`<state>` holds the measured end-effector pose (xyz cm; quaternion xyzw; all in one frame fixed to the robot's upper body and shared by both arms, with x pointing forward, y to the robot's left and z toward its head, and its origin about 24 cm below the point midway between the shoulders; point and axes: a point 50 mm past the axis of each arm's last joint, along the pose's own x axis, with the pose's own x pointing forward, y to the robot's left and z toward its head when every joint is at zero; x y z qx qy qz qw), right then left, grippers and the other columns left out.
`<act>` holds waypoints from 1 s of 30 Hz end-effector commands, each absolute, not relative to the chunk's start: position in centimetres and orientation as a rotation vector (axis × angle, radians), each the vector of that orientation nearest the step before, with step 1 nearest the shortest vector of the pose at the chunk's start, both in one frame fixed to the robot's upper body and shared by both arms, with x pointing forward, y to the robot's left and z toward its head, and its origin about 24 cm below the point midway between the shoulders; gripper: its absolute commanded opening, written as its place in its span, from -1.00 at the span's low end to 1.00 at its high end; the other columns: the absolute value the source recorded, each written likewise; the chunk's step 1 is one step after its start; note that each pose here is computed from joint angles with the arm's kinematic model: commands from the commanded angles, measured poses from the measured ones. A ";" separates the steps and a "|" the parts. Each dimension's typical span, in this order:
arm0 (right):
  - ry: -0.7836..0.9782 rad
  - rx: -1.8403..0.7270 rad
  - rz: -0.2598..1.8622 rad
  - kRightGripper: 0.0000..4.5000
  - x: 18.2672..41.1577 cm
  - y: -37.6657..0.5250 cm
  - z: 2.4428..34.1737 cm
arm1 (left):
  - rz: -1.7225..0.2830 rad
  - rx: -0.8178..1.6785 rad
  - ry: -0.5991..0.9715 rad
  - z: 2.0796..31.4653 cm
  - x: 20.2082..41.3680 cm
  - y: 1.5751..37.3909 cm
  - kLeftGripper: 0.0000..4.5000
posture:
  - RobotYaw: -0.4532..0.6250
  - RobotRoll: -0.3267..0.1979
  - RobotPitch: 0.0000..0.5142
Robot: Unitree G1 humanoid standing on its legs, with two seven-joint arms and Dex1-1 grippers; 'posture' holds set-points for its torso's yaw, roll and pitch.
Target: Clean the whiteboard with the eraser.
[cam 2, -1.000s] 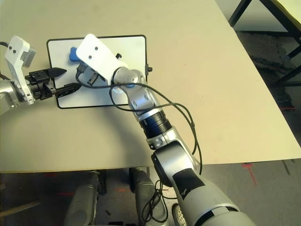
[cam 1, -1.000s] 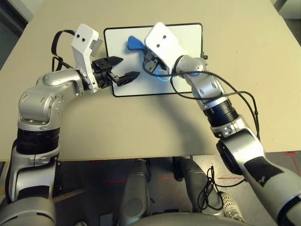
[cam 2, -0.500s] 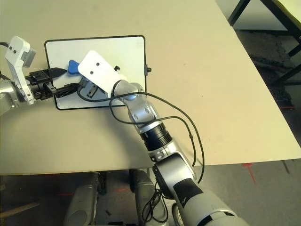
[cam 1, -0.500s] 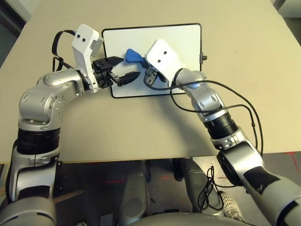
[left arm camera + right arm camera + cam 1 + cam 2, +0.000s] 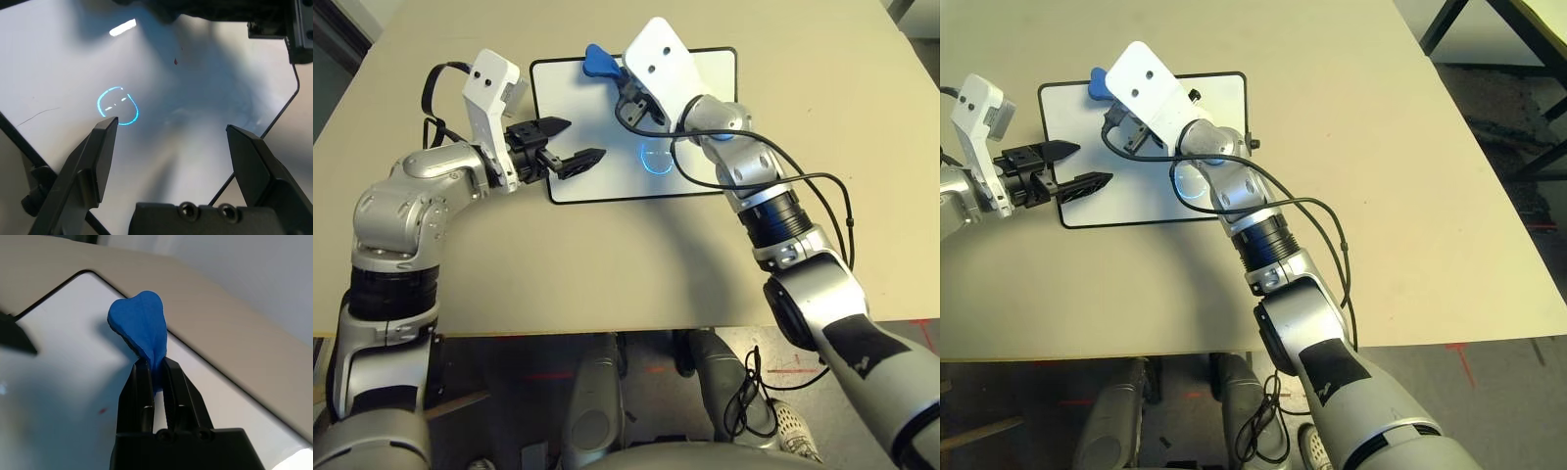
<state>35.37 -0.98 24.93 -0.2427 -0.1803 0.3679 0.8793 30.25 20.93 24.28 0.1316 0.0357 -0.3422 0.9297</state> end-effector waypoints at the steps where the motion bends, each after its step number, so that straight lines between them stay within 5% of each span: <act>1: -0.260 -0.522 0.867 -0.92 33.6 -0.1 21.3 | -0.709 0.269 0.078 24.2 30.1 20.9 1.00 | 0.01 0.25 0.27; 6: -0.231 -0.531 0.881 -0.92 33.0 -0.4 20.7 | -0.713 0.269 0.076 24.2 30.2 20.8 1.00 | 0.00 0.25 0.26; 19: -0.313 -0.504 0.752 -0.92 36.1 -1.0 24.4 | -0.714 0.268 0.079 24.2 30.2 20.8 1.00 | 0.00 0.25 0.28; 30: -0.249 -0.507 0.860 -0.92 33.7 -0.1 21.5 | -0.711 0.264 0.079 24.1 30.1 20.8 1.00 | 0.00 0.25 0.29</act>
